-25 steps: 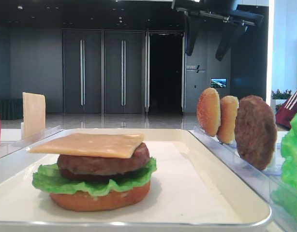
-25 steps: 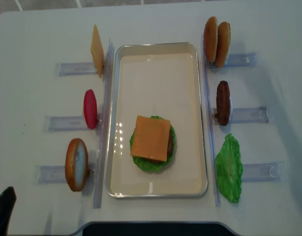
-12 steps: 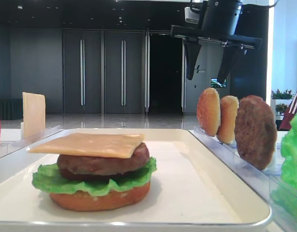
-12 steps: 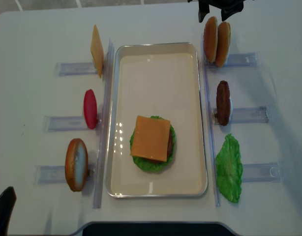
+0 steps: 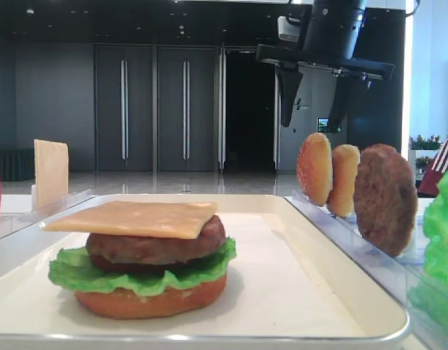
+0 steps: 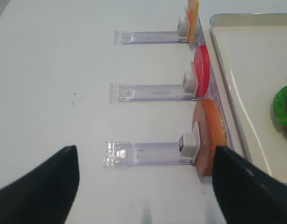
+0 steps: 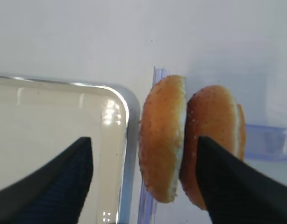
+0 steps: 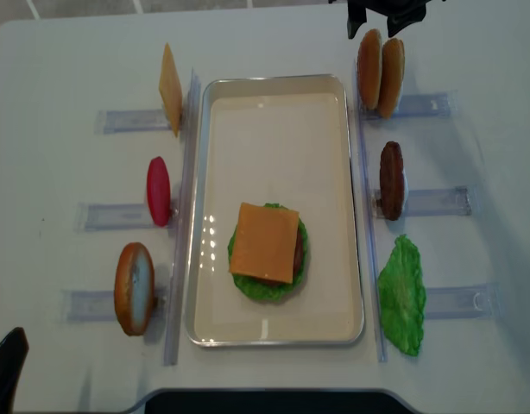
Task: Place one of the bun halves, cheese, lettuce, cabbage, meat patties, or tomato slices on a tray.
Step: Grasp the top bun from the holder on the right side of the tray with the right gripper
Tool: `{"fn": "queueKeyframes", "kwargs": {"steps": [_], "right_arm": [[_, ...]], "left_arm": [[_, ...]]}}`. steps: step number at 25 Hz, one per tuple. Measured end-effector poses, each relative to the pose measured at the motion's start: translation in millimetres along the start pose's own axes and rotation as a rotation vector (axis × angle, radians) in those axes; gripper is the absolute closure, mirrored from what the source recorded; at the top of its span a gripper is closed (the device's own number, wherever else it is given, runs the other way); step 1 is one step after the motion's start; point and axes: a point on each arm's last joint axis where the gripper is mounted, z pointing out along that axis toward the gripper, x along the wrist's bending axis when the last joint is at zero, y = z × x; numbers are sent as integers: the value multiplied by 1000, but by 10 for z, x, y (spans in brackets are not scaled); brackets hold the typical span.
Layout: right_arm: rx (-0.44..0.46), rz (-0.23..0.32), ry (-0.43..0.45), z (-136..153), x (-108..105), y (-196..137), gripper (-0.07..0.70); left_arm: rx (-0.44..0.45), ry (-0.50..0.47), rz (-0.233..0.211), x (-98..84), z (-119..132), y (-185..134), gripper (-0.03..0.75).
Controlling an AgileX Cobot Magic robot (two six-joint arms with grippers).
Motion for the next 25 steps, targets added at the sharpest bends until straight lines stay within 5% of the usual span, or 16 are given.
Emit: {"fn": "queueKeyframes", "kwargs": {"steps": [12, 21, 25], "right_arm": [[58, 11, -5, 269, -13, -26, 163], [45, -2, -35, 284, -40, -12, 387], [48, -3, -38, 284, -44, -15, 402]], "left_arm": [[0, 0, 0, 0, 0, 0, 24], [0, 0, 0, 0, 0, 0, 24], [0, 0, 0, 0, 0, 0, 24]]}}
